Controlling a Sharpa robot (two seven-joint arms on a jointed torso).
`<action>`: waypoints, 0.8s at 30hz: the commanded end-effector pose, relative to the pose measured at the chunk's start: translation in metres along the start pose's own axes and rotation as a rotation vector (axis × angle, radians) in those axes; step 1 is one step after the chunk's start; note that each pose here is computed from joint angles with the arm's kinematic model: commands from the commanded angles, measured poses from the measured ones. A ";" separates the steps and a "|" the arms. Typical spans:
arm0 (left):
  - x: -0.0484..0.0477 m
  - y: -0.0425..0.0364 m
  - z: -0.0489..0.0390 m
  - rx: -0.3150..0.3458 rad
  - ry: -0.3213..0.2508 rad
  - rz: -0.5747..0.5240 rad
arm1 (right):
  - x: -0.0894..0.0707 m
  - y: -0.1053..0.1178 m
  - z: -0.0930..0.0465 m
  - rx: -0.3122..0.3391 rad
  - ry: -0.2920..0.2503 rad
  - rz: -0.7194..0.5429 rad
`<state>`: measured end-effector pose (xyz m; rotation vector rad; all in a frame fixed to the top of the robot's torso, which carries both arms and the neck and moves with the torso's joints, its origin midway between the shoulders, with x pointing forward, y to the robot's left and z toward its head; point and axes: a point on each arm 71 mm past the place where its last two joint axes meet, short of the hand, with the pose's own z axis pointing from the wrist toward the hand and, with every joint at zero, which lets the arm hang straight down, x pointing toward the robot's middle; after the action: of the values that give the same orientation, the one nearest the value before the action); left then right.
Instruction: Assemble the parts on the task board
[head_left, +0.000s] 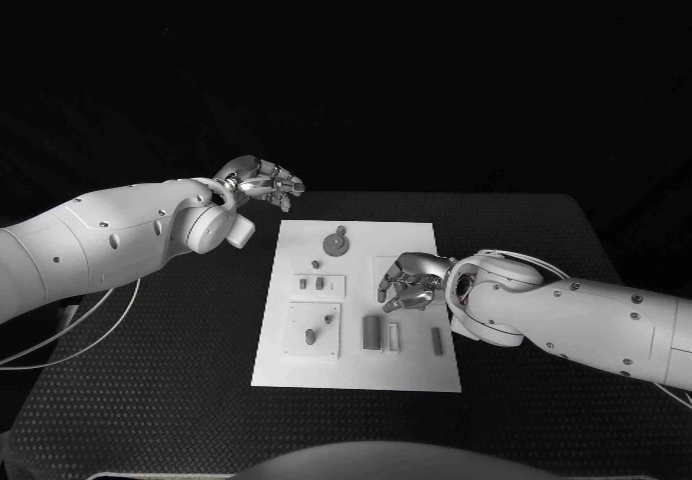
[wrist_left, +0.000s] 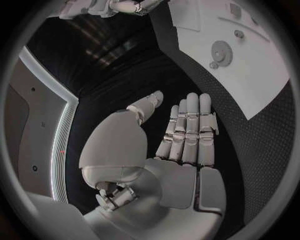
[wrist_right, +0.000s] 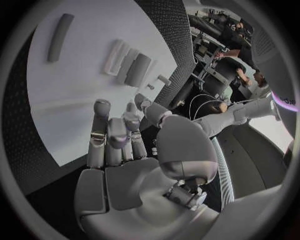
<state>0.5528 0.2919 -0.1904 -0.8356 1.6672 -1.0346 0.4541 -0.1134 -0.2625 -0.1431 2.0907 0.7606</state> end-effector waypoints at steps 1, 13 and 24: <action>0.0015 -0.0018 0.0005 0.010 0.013 -0.006 | 0.002 0.004 0.001 -0.057 0.006 -0.055; 0.0023 -0.0020 0.0010 0.011 0.015 -0.006 | 0.019 0.010 0.009 -0.064 0.057 -0.056; 0.0024 -0.0021 0.0010 0.011 0.015 -0.006 | 0.023 0.009 0.010 -0.056 0.081 -0.058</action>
<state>0.5531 0.2913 -0.1905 -0.8350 1.6676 -1.0354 0.4455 -0.0971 -0.2788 -0.2386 2.1161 0.7896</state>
